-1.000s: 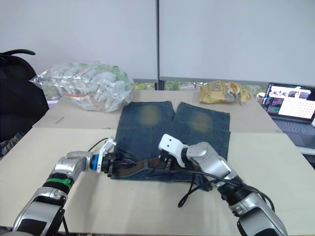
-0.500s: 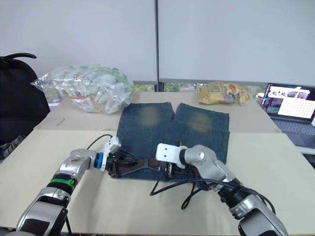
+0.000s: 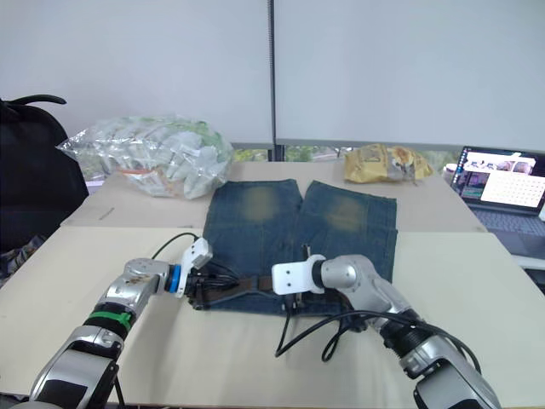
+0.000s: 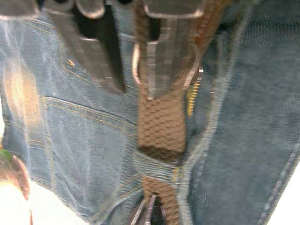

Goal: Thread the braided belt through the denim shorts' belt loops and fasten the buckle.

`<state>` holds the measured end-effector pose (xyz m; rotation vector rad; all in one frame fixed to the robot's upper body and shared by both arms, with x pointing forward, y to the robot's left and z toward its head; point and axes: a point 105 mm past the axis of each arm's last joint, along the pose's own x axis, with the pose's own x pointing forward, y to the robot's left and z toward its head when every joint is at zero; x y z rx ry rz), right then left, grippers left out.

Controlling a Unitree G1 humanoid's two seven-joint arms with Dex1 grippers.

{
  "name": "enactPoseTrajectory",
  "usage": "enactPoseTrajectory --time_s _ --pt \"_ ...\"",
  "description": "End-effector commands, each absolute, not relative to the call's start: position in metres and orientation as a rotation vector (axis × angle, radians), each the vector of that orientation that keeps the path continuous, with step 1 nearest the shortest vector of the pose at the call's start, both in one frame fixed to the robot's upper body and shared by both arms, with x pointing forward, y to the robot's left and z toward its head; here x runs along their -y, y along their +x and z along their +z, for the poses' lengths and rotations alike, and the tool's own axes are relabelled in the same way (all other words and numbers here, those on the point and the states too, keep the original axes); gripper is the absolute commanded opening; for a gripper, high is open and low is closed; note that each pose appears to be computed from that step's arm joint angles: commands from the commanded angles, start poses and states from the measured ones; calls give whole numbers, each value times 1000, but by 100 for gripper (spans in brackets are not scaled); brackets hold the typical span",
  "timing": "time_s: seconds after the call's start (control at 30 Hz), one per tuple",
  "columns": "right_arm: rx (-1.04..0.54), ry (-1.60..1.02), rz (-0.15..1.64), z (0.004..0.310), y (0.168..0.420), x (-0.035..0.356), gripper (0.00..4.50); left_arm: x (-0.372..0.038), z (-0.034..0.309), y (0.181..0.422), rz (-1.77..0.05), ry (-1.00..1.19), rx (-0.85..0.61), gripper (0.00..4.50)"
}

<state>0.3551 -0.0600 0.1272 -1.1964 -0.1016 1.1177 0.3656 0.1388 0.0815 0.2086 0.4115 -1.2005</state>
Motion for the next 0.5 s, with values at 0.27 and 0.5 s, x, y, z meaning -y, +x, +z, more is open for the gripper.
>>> enactPoseTrajectory --time_s 0.27,0.5 --pt "109 -789 1202 174 339 57 300 -145 52 358 -1164 227 -521 0" --pt "65 -960 1206 148 340 50 300 -143 52 359 -1166 224 -517 0"
